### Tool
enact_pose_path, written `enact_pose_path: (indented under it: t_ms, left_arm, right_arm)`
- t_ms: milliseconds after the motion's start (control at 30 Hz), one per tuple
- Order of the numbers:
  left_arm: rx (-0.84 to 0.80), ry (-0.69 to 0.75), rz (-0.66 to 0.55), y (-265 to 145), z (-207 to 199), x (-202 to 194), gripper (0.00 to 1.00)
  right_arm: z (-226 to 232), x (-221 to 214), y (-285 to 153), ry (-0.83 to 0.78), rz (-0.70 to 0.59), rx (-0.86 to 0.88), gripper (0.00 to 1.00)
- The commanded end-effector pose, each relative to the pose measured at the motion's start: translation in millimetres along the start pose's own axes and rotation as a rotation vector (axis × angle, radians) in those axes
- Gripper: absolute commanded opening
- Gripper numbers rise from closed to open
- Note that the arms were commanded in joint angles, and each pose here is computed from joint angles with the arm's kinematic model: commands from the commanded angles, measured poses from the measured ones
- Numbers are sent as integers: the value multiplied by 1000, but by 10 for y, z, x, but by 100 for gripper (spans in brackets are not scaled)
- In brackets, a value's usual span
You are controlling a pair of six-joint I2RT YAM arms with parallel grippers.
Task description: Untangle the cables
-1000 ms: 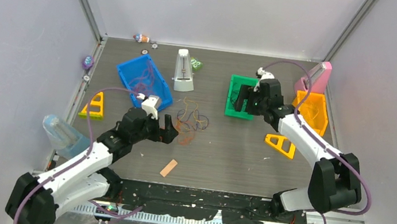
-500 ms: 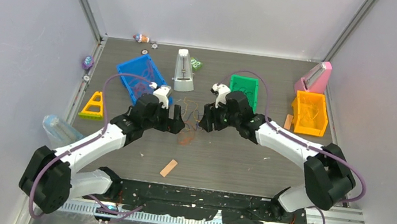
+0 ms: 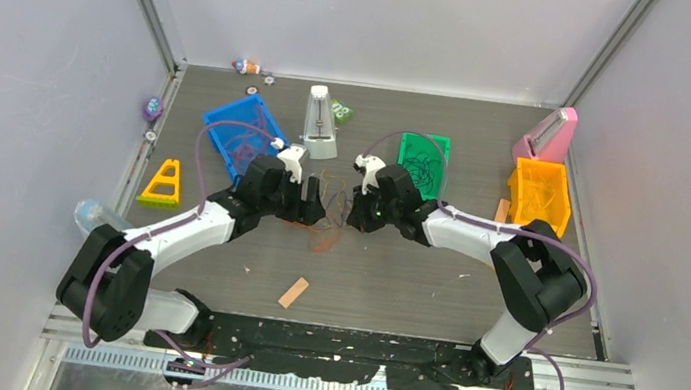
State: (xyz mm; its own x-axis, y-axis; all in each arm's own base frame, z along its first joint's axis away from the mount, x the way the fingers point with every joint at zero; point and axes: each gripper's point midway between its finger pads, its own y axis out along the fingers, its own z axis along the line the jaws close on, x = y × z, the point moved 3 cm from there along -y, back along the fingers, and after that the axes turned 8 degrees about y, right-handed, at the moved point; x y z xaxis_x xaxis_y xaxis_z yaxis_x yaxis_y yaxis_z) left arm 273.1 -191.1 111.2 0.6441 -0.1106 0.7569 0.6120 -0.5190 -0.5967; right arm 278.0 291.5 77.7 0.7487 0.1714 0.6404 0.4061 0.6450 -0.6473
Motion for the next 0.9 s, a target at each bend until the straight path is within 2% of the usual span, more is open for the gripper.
enact_pose_path:
  t_ms: [0, 100, 267, 567, 767, 867]
  left_arm:
    - [-52, 83, -152, 22, -89, 428, 74]
    - [-57, 95, -206, 41, -82, 451, 79]
    - [-74, 110, -250, 59, -80, 399, 79]
    - [-91, 109, -224, 204, -81, 372, 77]
    - [-106, 111, -200, 276, -95, 362, 62]
    - [-106, 114, -181, 304, -90, 340, 47]
  right_arm:
    - [108, 362, -98, -35, -142, 10, 6]
    - [102, 308, -160, -34, -142, 9, 5]
    - [177, 280, -446, -42, -196, 39, 5]
    - [241, 80, -1071, -54, -276, 60, 5]
    - [66, -2, -1297, 26, -418, -25, 7]
    - [-58, -48, -1322, 57, -461, -83, 17]
